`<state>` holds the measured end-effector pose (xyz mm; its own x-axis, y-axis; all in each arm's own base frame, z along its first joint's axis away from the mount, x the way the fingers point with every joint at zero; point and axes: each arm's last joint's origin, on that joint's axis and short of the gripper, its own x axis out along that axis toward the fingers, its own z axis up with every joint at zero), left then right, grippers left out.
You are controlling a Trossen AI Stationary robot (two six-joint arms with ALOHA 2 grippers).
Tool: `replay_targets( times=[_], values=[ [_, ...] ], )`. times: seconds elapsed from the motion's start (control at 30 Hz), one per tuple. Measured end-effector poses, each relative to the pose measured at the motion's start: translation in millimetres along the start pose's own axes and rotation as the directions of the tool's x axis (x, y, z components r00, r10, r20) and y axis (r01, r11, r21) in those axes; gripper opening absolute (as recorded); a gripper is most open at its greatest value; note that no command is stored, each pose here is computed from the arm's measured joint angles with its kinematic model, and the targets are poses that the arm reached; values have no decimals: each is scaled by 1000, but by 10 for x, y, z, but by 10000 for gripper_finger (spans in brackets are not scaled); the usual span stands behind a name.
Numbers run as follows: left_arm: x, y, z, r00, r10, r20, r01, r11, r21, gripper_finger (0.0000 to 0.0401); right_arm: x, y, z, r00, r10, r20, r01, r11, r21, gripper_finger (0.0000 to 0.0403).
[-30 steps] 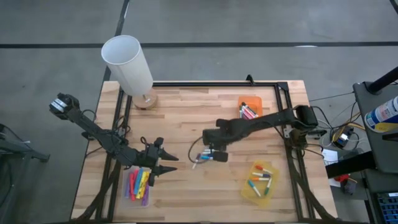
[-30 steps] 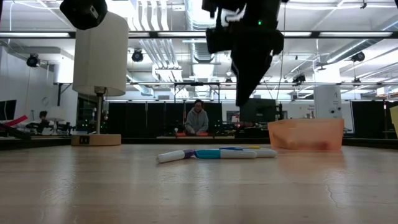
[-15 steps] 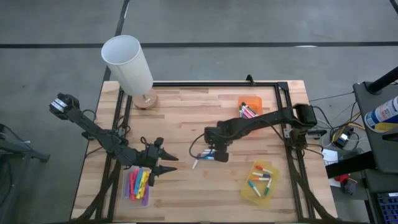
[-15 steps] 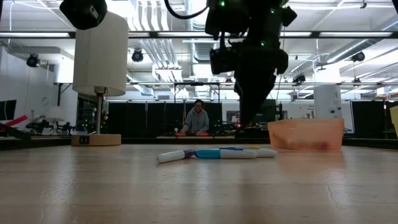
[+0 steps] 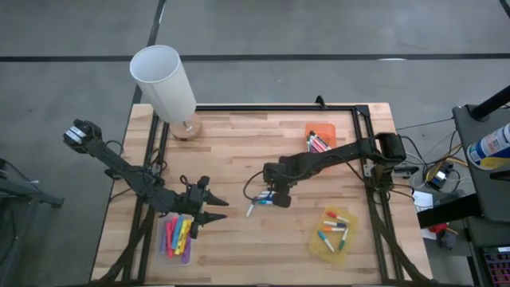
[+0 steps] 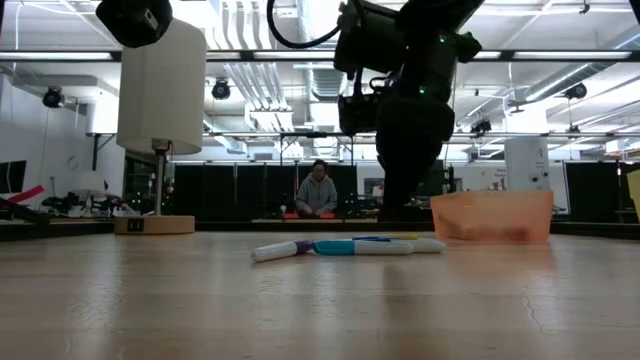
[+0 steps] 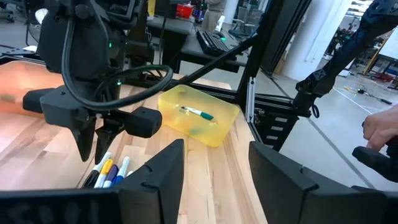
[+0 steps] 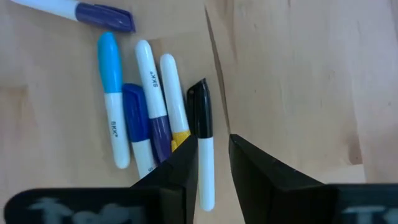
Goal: Pick & Place Markers
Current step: Put the black highlighter pen into the yellow bin
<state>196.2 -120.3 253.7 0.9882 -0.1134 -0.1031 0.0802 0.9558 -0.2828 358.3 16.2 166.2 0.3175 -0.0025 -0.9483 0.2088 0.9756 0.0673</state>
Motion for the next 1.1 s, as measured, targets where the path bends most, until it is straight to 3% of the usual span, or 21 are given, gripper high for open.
replay_targets(
  times=[0.63,1.1],
  values=[
    [1,1,0,1000,0,0,0,1000,0,174,255,-105,-263,1000,10,-17,-10,999,34,102],
    [0,1,1,1000,0,0,0,1000,0,174,200,-124,-154,1000,15,2,-15,999,48,21]
  ],
)
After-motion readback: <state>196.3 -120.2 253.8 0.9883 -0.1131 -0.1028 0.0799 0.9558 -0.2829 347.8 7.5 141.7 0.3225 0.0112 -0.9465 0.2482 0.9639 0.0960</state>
